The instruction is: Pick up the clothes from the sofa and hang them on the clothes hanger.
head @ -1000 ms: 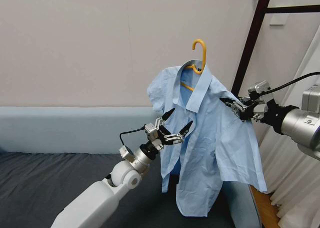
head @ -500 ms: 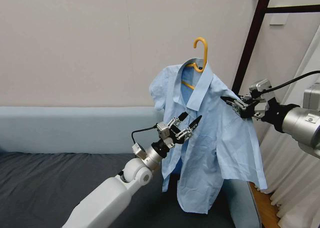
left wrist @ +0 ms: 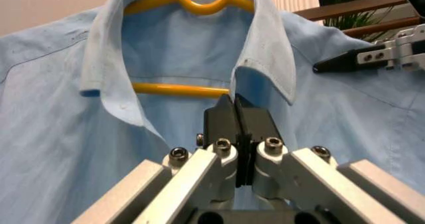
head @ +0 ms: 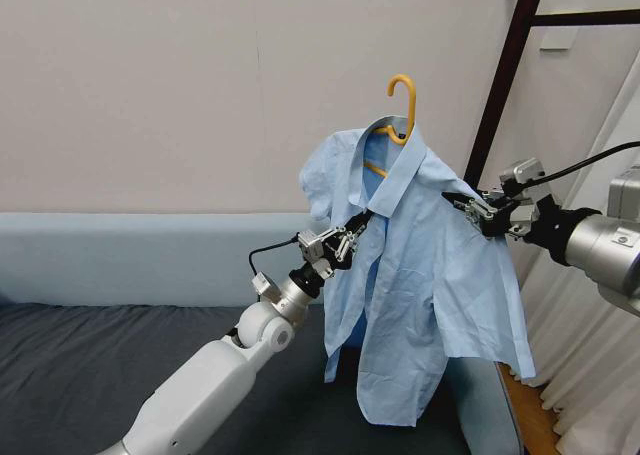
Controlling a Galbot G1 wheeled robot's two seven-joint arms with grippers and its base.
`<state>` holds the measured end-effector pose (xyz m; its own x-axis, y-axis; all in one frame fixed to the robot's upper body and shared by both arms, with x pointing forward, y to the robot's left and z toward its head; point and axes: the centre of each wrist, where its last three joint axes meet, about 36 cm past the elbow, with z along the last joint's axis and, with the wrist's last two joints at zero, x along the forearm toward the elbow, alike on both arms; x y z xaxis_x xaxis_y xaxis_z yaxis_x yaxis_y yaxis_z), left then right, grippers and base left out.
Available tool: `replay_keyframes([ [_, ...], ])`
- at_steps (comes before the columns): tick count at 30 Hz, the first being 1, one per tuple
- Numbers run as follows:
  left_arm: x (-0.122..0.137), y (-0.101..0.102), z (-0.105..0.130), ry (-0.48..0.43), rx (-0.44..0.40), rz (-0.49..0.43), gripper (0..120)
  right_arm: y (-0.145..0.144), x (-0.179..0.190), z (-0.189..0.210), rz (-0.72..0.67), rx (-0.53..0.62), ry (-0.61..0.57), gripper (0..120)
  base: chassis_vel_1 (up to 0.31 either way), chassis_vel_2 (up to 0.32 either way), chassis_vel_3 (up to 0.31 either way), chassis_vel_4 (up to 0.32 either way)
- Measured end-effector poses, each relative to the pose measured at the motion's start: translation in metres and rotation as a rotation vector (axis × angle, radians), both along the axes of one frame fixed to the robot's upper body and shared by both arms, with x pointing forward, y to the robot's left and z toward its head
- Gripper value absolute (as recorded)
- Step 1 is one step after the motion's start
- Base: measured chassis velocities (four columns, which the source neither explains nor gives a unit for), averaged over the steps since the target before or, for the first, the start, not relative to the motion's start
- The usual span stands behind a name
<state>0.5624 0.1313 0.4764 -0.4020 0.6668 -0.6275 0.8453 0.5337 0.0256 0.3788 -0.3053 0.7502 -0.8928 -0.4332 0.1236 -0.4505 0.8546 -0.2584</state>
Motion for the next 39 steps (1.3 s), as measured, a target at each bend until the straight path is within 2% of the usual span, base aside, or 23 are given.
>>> replay_keyframes([
  [3, 0.006, -0.001, 0.013, -0.033, -0.006, 0.002, 0, -0.001, -0.001, 0.001, -0.003, -0.001, -0.009, 7, 0.000, 0.000, 0.000, 0.000],
  [5, 0.017, 0.004, 0.035, -0.099, 0.001, 0.021, 0, -0.002, -0.001, 0.002, -0.003, 0.001, -0.018, 7, 0.000, 0.000, 0.000, 0.000],
  [7, 0.020, 0.006, 0.042, -0.121, 0.007, 0.026, 0, -0.002, -0.002, 0.003, -0.002, 0.003, -0.022, 7, 0.000, 0.000, 0.000, 0.000],
  [9, 0.029, 0.013, 0.059, -0.171, 0.023, 0.051, 0, -0.002, -0.002, 0.003, 0.001, 0.006, -0.027, 7, 0.000, 0.000, 0.000, 0.000],
  [11, 0.031, 0.016, 0.058, -0.179, 0.037, 0.074, 0, -0.002, -0.002, 0.004, 0.004, 0.007, -0.027, 7, 0.000, 0.000, 0.000, 0.000],
  [13, 0.030, 0.018, 0.052, -0.172, 0.050, 0.084, 0, -0.002, -0.002, 0.004, 0.005, 0.008, -0.027, 7, 0.000, 0.000, 0.000, 0.000],
  [15, 0.025, 0.017, 0.036, -0.143, 0.062, 0.094, 0, -0.001, -0.003, 0.003, 0.013, 0.010, -0.022, 7, 0.000, 0.000, 0.000, 0.000],
  [20, 0.016, 0.009, 0.018, -0.084, 0.039, 0.121, 0, 0.000, -0.005, 0.003, 0.023, 0.019, -0.014, 7, 0.000, 0.000, 0.000, 0.000],
  [21, 0.009, 0.004, 0.012, -0.053, 0.022, 0.150, 0, 0.000, -0.006, 0.003, 0.018, 0.027, -0.013, 7, 0.000, 0.000, 0.000, 0.000],
  [24, 0.001, 0.000, 0.004, -0.016, 0.008, 0.197, 7, 0.000, -0.009, 0.002, -0.010, 0.032, -0.016, 7, 0.000, 0.000, 0.000, 0.000],
  [27, -0.018, -0.003, -0.016, 0.031, -0.003, 0.236, 22, 0.001, -0.016, 0.003, -0.100, 0.014, 0.001, 7, 0.000, 0.000, 0.000, 0.000],
  [28, -0.018, -0.003, -0.016, 0.031, -0.003, 0.236, 22, 0.001, -0.016, 0.003, -0.100, 0.014, 0.001, 7, 0.000, 0.000, 0.000, 0.000],
  [32, -0.041, 0.008, -0.042, 0.070, 0.003, 0.269, 39, 0.000, -0.022, 0.004, -0.190, -0.005, -0.001, 7, 0.000, 0.000, 0.000, 0.000],
  [33, -0.041, 0.008, -0.042, 0.070, 0.003, 0.269, 39, 0.000, -0.022, 0.004, -0.190, -0.005, -0.001, 7, 0.000, 0.000, 0.000, 0.000],
  [36, -0.058, 0.021, -0.062, 0.096, 0.009, 0.305, 53, 0.001, -0.028, 0.002, -0.258, -0.018, -0.007, 7, 0.000, 0.000, 0.000, 0.000],
  [38, -0.063, 0.024, -0.067, 0.104, 0.012, 0.310, 56, 0.000, -0.029, -0.001, -0.277, -0.024, -0.006, 7, 0.000, 0.000, 0.000, 0.000],
  [39, -0.069, 0.029, -0.071, 0.110, 0.015, 0.318, 64, 0.000, -0.031, -0.005, -0.303, -0.033, -0.011, 7, 0.000, 0.000, 0.000, 0.000],
])
